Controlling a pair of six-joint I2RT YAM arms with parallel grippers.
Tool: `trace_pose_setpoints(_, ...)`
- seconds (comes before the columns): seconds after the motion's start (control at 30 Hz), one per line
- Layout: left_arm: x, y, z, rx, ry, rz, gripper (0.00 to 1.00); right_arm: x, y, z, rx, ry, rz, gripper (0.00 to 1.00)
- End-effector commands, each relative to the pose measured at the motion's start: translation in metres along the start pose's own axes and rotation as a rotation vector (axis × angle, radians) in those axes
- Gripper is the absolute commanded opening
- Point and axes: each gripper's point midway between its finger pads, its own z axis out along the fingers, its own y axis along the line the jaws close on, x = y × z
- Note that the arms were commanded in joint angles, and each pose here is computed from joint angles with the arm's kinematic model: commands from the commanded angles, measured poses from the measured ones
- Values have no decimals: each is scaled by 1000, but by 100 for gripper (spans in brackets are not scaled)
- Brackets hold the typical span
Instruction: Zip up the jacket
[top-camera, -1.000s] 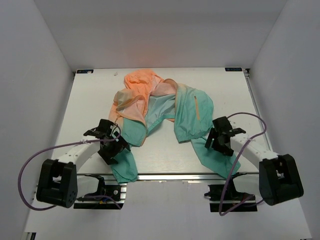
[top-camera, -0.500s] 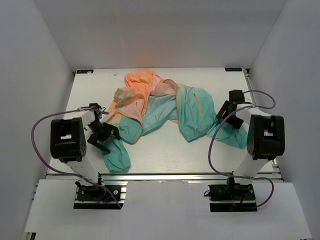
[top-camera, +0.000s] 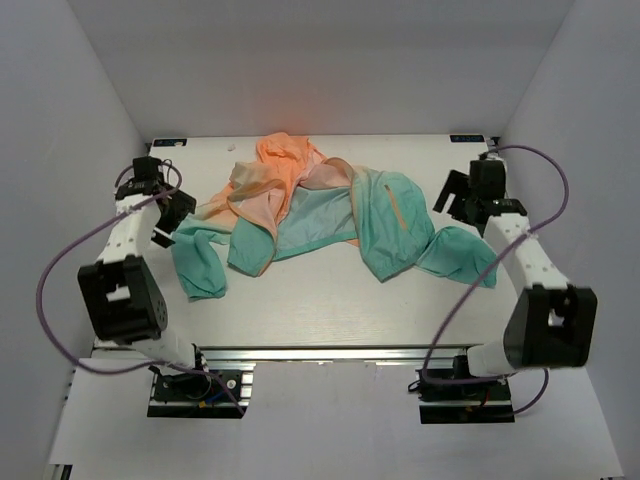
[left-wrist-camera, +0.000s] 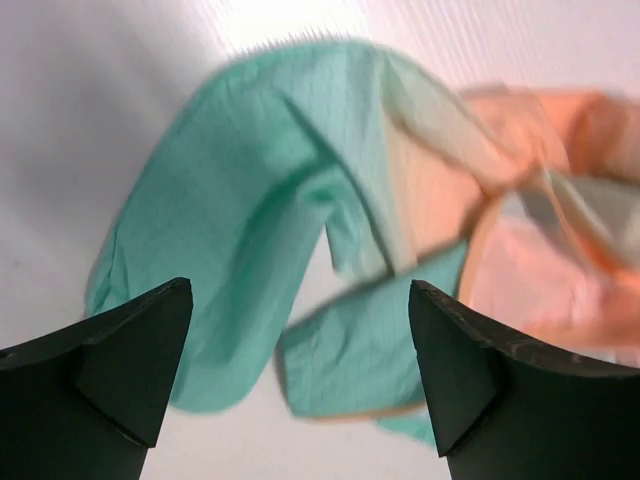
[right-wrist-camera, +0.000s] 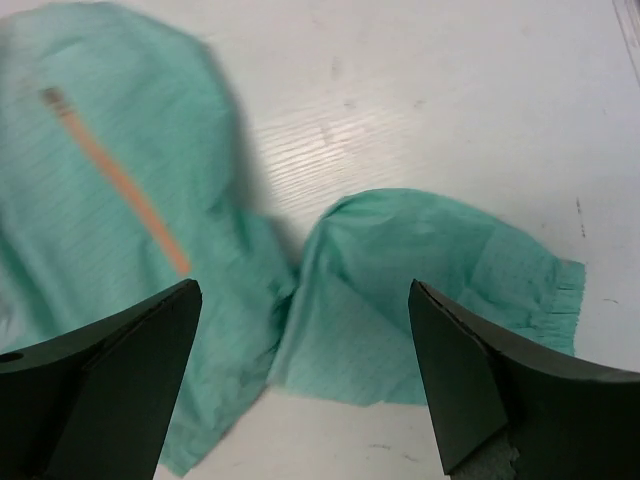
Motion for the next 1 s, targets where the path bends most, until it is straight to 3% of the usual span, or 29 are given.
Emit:
trace_pose_setpoints(0.0,19,-2,-43,199,0,97,98,25,72,-58,-258,-64,-236,89)
trace_pose_setpoints(0.1,39,2,-61,263,10,144,98,78,129,-89,-417,-22,-445,89)
trace_pose_setpoints(0.23,72,1,-67,269,51,249,98,128,152,-89,-525,139,-480,80)
trace_pose_setpoints(0.4,147,-7,-57,306,211,393,98,182,162,-61,-531,280,-605,74)
trace_pose_setpoints(0.53,154,-3,-48,298,225,400,98,206,162,-37,-474,371,-629,67)
trace_pose_setpoints(0.63,153,0,-50,299,212,402,98,204,153,-24,-385,346,-624,52)
trace_pose_setpoints(0.67,152,0,-51,299,206,407,98,206,150,-21,-366,351,-619,39)
trace_pose_setpoints(0.83,146,4,-58,297,173,409,98,212,146,-14,-359,344,-628,33)
trace_pose_setpoints(0.93,145,6,-61,297,174,409,98,212,142,-13,-338,346,-632,16)
trace_pose_setpoints(0.97,145,7,-63,302,169,409,98,211,143,-15,-343,343,-631,2)
